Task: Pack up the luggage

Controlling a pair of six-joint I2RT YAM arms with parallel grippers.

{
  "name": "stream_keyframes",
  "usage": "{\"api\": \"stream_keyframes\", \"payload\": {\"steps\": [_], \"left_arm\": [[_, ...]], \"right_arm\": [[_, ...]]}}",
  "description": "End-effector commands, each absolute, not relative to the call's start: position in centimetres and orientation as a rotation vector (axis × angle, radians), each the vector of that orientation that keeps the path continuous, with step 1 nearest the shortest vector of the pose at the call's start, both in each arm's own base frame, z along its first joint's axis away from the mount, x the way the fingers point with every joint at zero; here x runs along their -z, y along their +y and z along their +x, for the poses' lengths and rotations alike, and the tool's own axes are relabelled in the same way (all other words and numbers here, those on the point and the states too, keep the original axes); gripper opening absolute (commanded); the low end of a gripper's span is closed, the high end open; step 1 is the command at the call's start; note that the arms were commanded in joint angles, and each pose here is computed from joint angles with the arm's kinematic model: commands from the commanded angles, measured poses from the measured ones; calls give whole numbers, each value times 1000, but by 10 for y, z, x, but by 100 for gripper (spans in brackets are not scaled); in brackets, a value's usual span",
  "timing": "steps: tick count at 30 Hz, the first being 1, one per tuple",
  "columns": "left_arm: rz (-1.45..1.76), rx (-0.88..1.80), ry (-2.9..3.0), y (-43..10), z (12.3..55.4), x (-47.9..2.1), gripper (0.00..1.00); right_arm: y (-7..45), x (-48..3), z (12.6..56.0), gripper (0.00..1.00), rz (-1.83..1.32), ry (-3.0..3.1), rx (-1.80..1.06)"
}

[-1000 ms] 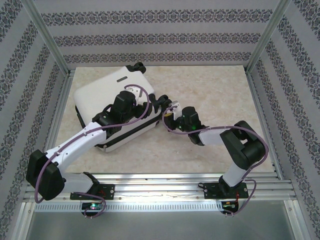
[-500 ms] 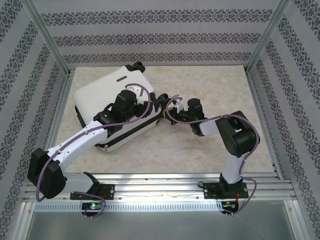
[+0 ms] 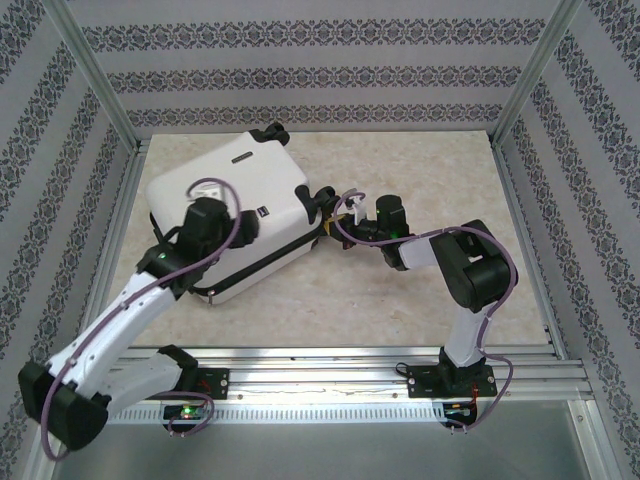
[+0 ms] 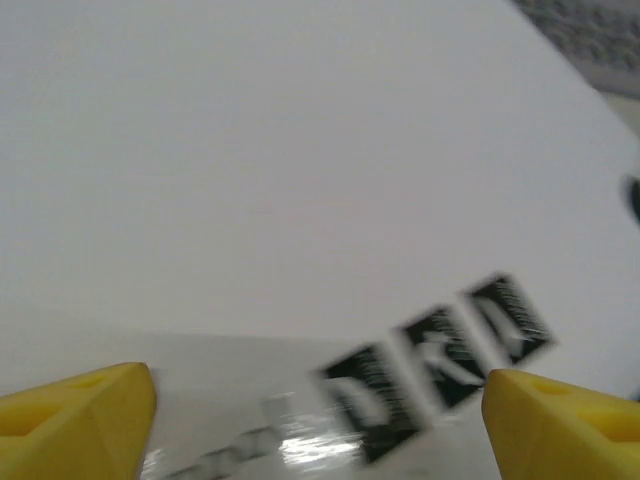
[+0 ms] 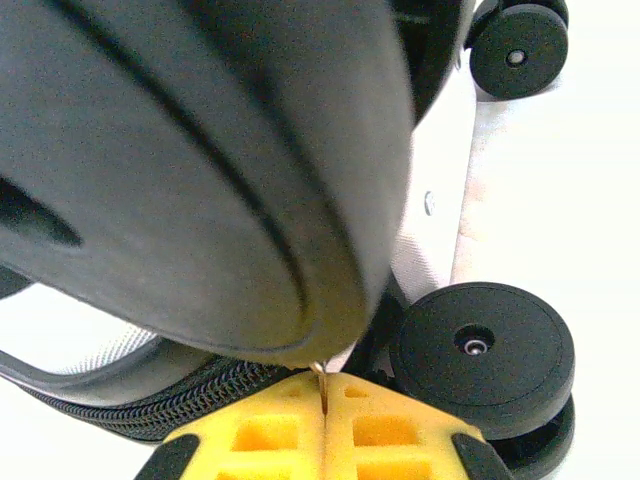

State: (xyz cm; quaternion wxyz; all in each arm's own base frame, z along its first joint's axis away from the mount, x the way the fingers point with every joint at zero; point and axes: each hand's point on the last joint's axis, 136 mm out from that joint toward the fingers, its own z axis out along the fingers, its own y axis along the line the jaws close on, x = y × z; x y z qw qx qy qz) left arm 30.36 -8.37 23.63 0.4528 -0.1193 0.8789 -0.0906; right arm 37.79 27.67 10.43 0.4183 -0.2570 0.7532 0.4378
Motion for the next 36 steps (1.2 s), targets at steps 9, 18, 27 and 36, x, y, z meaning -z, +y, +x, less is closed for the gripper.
{"api": "stream_keyframes", "payload": {"steps": [9,18,27,36], "left_arm": [[-820,-51,2210,27,247,-182,95],[-923,-152,2158,67,264,-180,98],[-710,132,2112,55,346,-174,96],[-380,461,2105,41,448,-169,92]], "right_arm": [[296,-146,373,0,-698,1725,-1125],[297,-146,367,0,-708,1728,-1123],[302,-146,356,0,-715,1727,-1112],[316,-143,331,0,-741,1732,-1097]]}}
